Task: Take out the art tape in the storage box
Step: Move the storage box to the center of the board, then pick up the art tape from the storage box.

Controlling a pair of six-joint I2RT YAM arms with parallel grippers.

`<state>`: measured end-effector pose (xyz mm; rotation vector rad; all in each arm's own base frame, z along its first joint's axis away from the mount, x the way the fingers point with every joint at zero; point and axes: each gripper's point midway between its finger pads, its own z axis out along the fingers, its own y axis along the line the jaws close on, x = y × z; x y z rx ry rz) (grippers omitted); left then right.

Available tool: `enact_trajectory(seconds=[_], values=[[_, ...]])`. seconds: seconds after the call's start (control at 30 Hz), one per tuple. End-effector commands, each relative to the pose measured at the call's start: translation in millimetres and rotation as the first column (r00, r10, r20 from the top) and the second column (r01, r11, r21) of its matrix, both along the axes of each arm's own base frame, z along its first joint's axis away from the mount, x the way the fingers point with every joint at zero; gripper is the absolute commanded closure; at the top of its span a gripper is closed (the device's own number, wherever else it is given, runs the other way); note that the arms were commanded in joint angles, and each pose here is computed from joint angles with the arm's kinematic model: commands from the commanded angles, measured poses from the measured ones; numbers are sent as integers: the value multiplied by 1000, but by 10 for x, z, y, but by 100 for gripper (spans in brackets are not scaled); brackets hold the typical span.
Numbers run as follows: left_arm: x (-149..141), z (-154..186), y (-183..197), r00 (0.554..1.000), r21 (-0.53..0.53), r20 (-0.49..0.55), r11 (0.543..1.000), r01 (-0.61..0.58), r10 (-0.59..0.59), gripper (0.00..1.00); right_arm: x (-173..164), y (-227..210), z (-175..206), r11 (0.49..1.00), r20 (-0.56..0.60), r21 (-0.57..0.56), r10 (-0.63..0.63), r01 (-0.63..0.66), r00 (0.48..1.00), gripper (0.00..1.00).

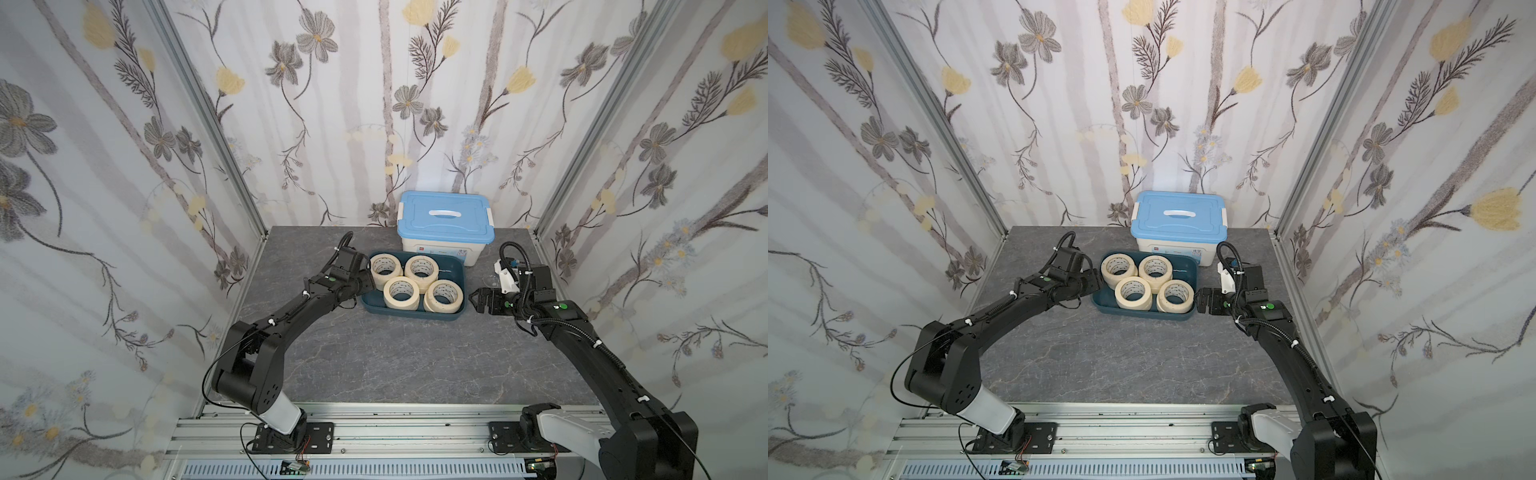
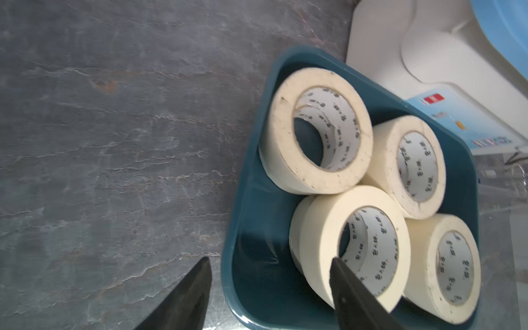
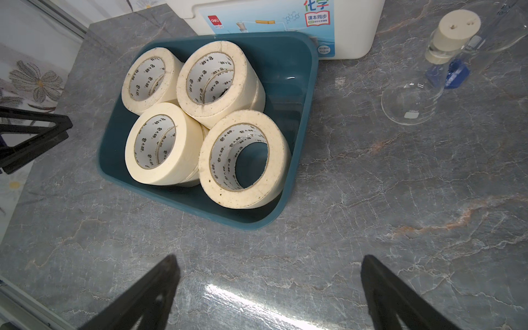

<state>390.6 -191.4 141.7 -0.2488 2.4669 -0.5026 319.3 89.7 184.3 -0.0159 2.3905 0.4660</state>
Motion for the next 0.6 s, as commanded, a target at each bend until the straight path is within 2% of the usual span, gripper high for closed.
enact_trajectory(seconds=[0.0,0.1,0.27,0.57], values=[[-91,4,-199,995,-10,-27,995,98,-99,24,2,65,26,1000,1,16,17,-17,1000,0],[-49,-34,-360,990,-9,-41,991,135,-135,16,2,95,6,1000,-8,15,25,-25,1000,0],[62,-174,-511,985,8,-74,987,160,-159,15,-8,108,-11,1000,-14,11,29,-28,999,0],[169,-472,-739,969,6,-141,979,204,-201,28,-33,96,8,1000,-10,4,24,-24,1000,0]])
